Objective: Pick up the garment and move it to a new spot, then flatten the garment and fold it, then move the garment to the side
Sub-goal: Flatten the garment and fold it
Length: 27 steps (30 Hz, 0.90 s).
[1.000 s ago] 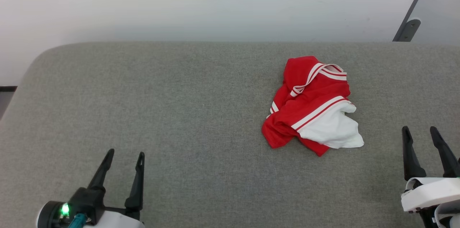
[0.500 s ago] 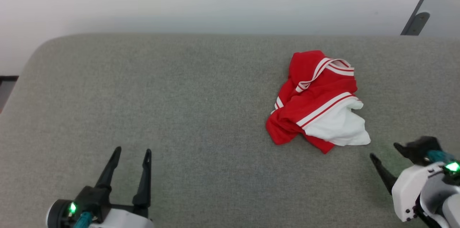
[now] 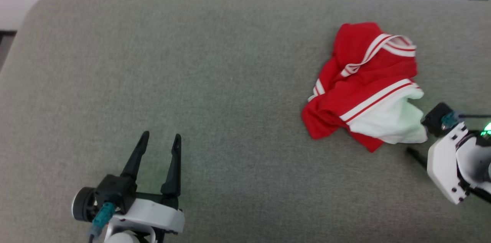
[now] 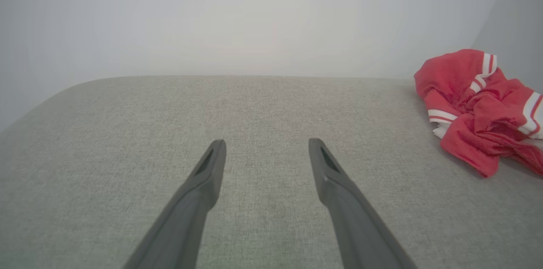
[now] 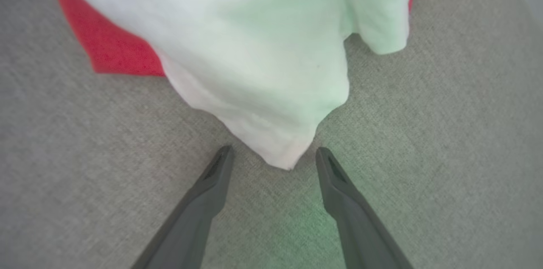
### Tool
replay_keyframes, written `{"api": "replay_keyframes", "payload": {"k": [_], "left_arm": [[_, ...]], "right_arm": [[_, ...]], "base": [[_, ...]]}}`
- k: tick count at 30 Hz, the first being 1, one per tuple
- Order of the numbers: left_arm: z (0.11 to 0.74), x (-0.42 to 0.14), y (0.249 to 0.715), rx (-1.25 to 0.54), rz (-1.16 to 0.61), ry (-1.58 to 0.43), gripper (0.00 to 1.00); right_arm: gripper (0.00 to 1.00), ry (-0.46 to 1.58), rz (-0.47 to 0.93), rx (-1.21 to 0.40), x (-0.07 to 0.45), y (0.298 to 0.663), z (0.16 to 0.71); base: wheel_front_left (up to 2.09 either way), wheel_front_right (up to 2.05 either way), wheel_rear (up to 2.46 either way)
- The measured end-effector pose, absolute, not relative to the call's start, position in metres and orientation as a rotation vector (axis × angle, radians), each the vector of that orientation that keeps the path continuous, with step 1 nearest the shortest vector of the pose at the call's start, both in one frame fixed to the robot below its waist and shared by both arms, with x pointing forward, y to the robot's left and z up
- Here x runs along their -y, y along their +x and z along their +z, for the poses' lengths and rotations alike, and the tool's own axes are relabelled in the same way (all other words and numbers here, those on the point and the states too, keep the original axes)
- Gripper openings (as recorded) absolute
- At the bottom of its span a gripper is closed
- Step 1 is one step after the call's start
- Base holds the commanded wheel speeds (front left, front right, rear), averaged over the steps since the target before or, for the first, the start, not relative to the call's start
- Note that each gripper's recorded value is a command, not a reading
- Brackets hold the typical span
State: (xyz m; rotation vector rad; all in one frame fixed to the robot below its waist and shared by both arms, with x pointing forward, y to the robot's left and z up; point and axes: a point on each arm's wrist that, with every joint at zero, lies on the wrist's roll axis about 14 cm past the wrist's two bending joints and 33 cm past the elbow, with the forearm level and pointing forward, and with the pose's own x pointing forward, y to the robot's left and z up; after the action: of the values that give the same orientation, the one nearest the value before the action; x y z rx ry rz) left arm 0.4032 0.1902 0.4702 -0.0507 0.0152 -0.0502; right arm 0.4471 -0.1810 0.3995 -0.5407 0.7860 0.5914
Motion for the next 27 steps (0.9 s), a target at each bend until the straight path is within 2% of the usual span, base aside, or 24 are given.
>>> {"api": "replay_keyframes", "payload": {"k": [6,7,8,10,17,27], "left_arm": [[0.455,-0.195,0.406,-0.056,-0.026,-0.06,1.0],[0.453,-0.195,0.407,-0.062,-0.024,-0.061,1.0],[0.451,-0.195,0.407,-0.066,-0.023,-0.062,1.0],[0.449,-0.195,0.409,-0.07,-0.023,-0.063,1.0],[0.45,-0.191,0.413,-0.066,-0.037,-0.062,1.0],[0.446,-0.169,0.424,-0.069,-0.113,-0.065,1.0]], "right_arm": [[1.0,-0.544,0.633,-0.787,0.172,0.467,0.386],[0.78,-0.548,0.638,-0.79,0.171,0.469,0.384],[0.42,-0.553,0.646,-0.794,0.17,0.47,0.382],[0.0,-0.546,0.654,-0.797,0.168,0.472,0.38],[0.0,-0.517,0.621,-0.78,0.181,0.471,0.383],[0.0,-0.503,0.355,-0.841,0.29,0.462,0.394]], "base": [[0.0,0.0,0.0],[0.0,0.0,0.0],[0.0,0.0,0.0],[0.0,0.0,0.0],[0.0,0.0,0.0],[0.0,0.0,0.0]]}}
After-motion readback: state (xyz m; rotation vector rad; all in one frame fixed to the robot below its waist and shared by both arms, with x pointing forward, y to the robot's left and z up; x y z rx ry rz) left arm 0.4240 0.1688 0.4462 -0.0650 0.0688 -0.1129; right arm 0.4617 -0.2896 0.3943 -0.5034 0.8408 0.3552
